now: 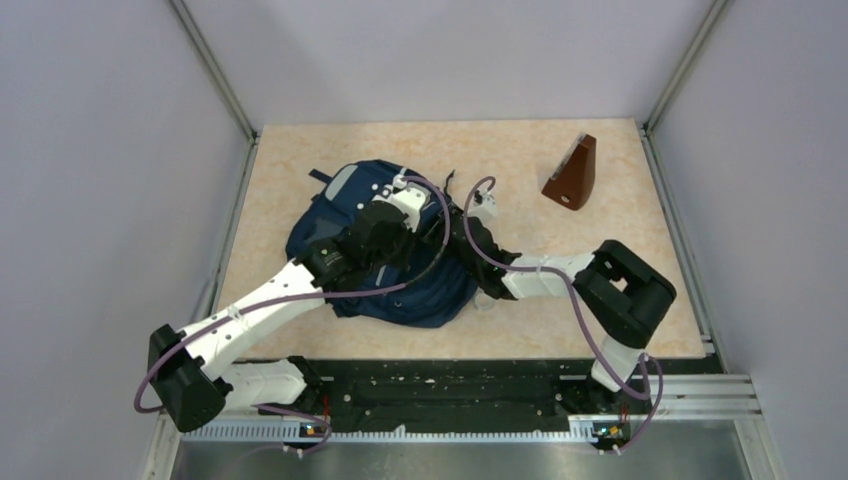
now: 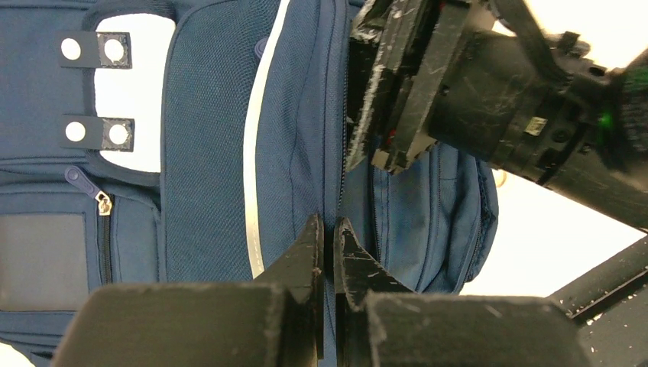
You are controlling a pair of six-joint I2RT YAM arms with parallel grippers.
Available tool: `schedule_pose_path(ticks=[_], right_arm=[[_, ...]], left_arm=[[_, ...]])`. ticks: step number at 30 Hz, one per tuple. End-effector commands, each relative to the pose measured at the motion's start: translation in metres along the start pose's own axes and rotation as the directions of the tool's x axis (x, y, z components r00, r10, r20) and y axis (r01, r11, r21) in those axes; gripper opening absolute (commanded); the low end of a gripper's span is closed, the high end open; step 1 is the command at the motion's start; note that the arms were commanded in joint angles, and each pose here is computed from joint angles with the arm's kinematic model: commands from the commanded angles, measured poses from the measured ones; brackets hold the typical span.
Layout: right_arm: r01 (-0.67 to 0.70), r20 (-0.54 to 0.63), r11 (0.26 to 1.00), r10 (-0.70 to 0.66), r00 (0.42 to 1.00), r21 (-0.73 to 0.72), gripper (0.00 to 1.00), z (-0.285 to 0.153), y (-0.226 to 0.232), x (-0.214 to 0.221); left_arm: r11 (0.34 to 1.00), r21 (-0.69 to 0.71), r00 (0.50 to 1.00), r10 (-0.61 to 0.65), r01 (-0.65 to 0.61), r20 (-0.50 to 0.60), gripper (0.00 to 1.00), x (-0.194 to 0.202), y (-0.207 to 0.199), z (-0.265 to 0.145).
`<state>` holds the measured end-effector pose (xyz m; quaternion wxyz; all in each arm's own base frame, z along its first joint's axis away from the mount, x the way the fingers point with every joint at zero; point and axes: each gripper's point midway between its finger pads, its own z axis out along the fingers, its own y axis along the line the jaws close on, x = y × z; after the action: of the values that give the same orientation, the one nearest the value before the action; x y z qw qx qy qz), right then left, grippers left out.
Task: Pack the student bag
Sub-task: Place the stationery in the student bag, then zip the student bag at the center of the board.
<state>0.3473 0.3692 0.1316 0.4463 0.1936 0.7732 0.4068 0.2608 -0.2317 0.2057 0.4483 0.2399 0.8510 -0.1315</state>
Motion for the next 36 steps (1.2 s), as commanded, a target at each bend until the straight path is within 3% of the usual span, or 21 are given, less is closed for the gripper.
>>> schedule_pose_path(ticks=[1, 10, 12, 14, 15, 18, 22, 28, 36], right_arm=[[0.068, 0.12, 0.997, -0.063, 0.991, -0.035, 0.46, -0.022, 0.018, -0.036], [0.229, 0.181, 0.973, -0.227, 0.957, 0.009, 0.53, -0.083, -0.009, -0.065], [0.29, 0.177, 0.956, -0.293, 0.939, 0.046, 0.55, -0.096, -0.02, -0.072], [0.348, 0.153, 0.933, -0.358, 0.921, 0.093, 0.57, -0.109, -0.033, -0.077], [0.372, 0.145, 0.921, -0.386, 0.911, 0.111, 0.57, -0.115, -0.038, -0.08], [0.446, 0.133, 0.886, -0.46, 0.878, 0.127, 0.6, -0.133, -0.043, -0.091], [0.512, 0.079, 0.855, -0.518, 0.852, 0.087, 0.62, -0.149, -0.043, -0.093], [0.525, 0.017, 0.851, -0.525, 0.851, 0.022, 0.63, -0.161, -0.045, -0.08], [0.511, 0.019, 0.859, -0.512, 0.859, 0.024, 0.63, -0.167, -0.053, -0.078]], left_arm=[[0.994, 0.109, 0.991, -0.043, 0.029, 0.13, 0.0, -0.036, -0.021, -0.018], [0.995, 0.099, 0.993, -0.034, 0.023, 0.115, 0.01, -0.033, -0.02, -0.013], [0.995, 0.098, 0.993, -0.028, 0.017, 0.112, 0.18, -0.034, -0.02, -0.013], [0.994, 0.103, 0.993, -0.031, 0.019, 0.118, 0.49, -0.036, -0.02, -0.016], [0.993, 0.119, 0.992, -0.034, 0.019, 0.123, 0.59, -0.037, -0.023, -0.018], [0.979, 0.188, 0.985, -0.105, 0.079, 0.133, 0.71, -0.041, -0.034, -0.028], [0.948, 0.239, 0.969, -0.233, 0.209, 0.078, 0.73, -0.018, -0.043, -0.036], [0.897, 0.192, 0.913, -0.408, 0.398, 0.013, 0.73, 0.056, -0.031, -0.038], [0.809, 0.169, 0.825, -0.56, 0.563, -0.071, 0.64, 0.132, -0.03, -0.032]])
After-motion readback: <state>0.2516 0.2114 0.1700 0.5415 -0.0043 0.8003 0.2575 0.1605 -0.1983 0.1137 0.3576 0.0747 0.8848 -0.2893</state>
